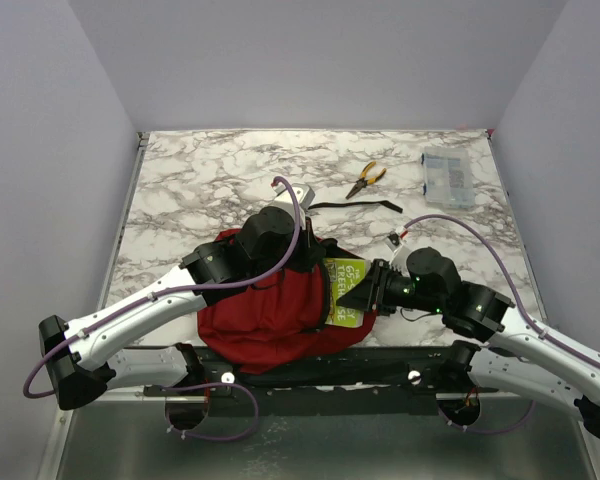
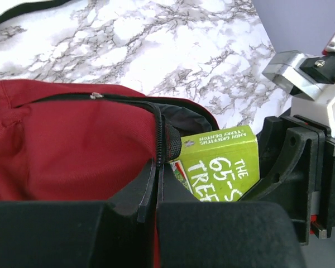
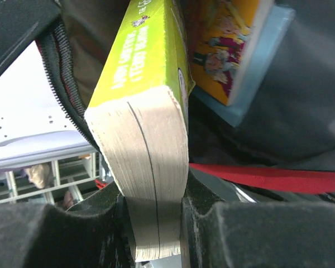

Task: Pack the student bag
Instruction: Place the book in the student bag.

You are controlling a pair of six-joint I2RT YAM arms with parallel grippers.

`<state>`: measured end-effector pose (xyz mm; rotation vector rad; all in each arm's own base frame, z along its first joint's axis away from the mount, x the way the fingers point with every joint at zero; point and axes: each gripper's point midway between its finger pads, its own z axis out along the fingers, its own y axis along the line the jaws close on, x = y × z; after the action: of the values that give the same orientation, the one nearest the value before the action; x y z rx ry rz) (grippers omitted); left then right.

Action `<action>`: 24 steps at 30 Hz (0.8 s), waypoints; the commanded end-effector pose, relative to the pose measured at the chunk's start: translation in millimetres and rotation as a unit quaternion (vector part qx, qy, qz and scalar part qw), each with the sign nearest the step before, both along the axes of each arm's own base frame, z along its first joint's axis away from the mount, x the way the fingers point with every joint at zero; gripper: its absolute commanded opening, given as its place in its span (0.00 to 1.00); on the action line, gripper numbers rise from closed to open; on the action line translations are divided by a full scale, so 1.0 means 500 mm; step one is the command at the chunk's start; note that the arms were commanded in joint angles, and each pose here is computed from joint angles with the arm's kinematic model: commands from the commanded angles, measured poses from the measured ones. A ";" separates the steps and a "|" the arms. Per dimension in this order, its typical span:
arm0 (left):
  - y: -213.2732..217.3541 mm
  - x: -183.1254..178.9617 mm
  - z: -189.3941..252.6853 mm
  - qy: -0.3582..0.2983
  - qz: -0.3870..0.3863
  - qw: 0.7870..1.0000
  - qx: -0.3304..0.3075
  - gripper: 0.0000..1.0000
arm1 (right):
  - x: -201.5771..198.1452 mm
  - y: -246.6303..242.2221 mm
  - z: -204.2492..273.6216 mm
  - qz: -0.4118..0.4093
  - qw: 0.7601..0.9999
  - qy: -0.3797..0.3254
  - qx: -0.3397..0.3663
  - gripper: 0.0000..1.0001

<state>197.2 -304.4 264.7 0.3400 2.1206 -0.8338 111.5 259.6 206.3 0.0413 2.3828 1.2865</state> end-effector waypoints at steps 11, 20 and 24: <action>-0.003 -0.010 0.056 -0.013 -0.023 0.997 -0.067 0.00 | 0.098 0.144 0.026 0.045 0.976 -0.029 0.209 0.01; -0.008 -0.007 0.000 0.021 -0.018 0.998 -0.053 0.00 | 0.134 0.181 -0.131 0.136 0.983 0.001 0.123 0.44; -0.004 0.003 -0.017 0.024 -0.010 0.999 -0.042 0.00 | 0.150 0.123 -0.179 0.099 0.994 -0.023 0.041 0.73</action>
<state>195.8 -302.4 257.1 0.3079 2.1279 -0.9208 183.2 336.0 109.5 -0.0356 2.4005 1.5655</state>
